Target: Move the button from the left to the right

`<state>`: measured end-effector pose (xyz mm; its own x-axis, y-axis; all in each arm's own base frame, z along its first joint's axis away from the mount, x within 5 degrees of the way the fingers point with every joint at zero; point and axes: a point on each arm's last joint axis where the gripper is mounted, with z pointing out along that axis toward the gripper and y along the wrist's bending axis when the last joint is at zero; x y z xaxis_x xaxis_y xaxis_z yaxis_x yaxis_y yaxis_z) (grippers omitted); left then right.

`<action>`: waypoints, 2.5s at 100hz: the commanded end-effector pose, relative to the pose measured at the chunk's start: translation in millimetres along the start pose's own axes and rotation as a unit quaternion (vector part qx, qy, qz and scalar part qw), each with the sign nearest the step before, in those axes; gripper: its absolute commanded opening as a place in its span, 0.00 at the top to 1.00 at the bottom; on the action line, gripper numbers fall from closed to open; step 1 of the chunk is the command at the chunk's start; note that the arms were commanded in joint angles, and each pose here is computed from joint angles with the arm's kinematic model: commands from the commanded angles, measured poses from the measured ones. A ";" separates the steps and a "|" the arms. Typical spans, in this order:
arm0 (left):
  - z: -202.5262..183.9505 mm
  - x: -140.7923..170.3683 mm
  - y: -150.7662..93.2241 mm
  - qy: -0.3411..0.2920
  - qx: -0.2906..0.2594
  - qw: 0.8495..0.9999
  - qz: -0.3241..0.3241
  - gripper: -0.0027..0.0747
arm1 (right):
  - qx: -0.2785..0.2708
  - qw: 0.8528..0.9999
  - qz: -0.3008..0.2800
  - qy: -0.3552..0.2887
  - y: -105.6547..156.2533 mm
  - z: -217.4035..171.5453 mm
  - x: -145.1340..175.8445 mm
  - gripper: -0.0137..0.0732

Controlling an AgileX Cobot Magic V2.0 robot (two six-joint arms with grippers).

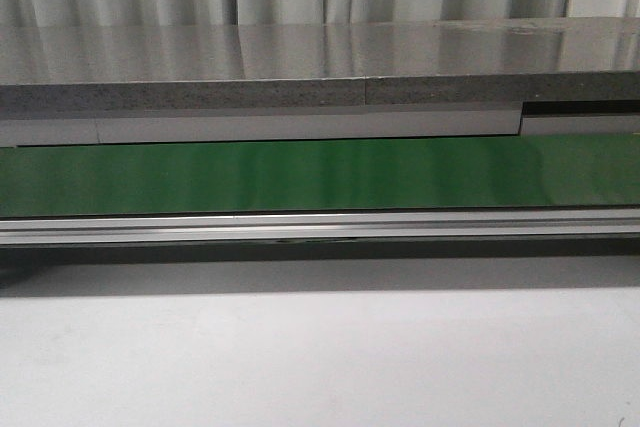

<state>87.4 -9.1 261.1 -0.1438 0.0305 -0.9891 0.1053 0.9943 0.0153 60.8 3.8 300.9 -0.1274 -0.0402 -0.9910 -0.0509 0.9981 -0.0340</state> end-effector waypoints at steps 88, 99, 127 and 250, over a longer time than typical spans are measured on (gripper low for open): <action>-1.4 -16.1 0.7 -0.053 -0.003 0.999 -0.004 0.99 | -0.012 0.996 0.024 -0.082 1.6 -7.9 23.6 0.92; -1.4 -16.1 0.7 -0.053 -0.003 0.999 -0.004 0.99 | -0.011 0.995 0.028 -0.095 2.0 -7.9 43.5 0.92; -1.4 -16.1 0.7 -0.053 -0.003 0.999 -0.004 0.99 | -0.008 0.993 0.034 -0.113 2.7 1.3 80.8 0.92; -1.4 -16.1 0.7 -0.053 -0.003 0.999 -0.004 0.99 | -0.007 0.993 0.034 -0.113 2.9 5.1 91.2 0.92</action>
<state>87.4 -9.1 261.1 -0.1438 0.0305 -0.9891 0.1053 0.9943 0.0153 56.6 3.8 196.0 -0.0249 0.0380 -0.9990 -0.0633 0.9972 0.0395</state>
